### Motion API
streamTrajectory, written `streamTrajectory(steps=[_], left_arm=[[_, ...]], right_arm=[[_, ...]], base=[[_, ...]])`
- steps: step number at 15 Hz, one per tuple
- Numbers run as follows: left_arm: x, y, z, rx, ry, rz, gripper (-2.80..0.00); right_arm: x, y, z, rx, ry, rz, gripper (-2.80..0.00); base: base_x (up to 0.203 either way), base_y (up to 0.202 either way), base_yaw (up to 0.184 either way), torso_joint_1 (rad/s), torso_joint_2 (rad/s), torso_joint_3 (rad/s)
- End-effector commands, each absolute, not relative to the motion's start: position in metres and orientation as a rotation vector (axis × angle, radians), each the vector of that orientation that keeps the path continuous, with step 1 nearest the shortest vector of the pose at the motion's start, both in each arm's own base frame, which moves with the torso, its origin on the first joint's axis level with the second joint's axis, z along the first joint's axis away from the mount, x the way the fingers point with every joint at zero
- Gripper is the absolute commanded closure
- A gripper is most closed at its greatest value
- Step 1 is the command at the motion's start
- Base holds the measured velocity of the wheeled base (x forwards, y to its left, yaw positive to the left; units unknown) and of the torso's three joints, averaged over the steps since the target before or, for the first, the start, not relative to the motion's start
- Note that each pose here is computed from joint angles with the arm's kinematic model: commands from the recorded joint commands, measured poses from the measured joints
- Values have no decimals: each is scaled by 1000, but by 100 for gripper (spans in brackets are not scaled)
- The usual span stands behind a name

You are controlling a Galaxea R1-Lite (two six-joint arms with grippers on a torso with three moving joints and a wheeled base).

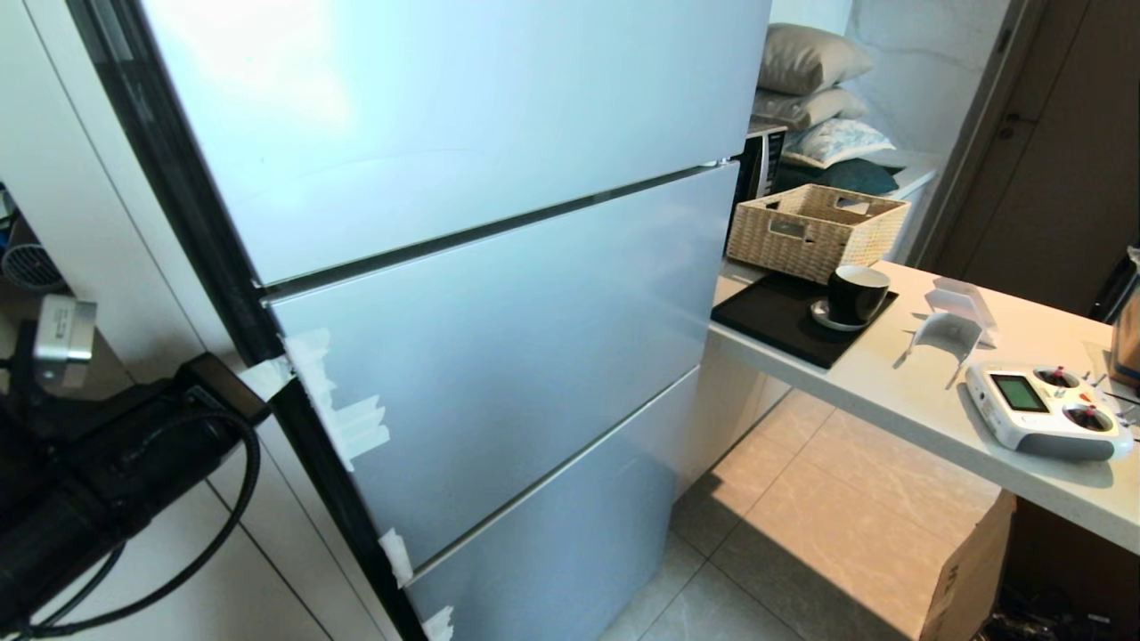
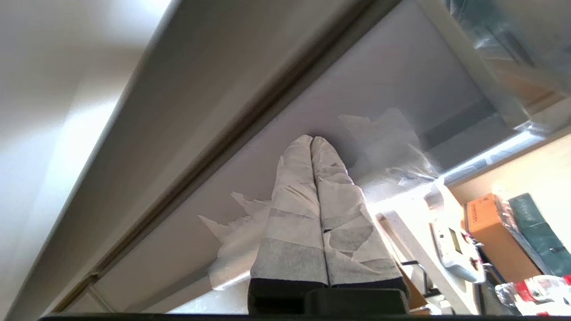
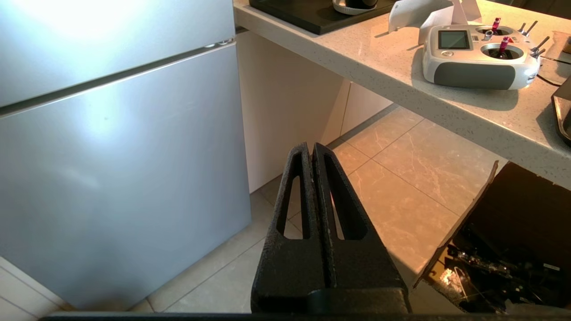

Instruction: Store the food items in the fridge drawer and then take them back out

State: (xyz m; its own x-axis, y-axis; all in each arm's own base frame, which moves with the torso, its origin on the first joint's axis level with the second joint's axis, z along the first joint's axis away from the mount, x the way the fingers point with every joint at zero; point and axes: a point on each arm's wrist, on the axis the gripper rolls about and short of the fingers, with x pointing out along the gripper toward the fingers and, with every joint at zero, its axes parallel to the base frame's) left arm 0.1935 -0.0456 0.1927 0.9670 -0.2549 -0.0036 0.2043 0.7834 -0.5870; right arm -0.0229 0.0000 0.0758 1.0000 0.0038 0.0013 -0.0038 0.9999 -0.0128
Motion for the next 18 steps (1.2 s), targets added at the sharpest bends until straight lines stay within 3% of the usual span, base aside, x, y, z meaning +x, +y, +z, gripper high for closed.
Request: streamTrajectory(steps=[1,18], left_arm=[[183,-44,197,-628,56,-264,0],[165,-54,182,-626,130,-337,0]], right_arm=[[-23,0,76,-14,0,5,0],[-23,0,76,-12,-2,5,0]], base=[[0,0,0,0,0,0],[0,0,0,0,0,0]])
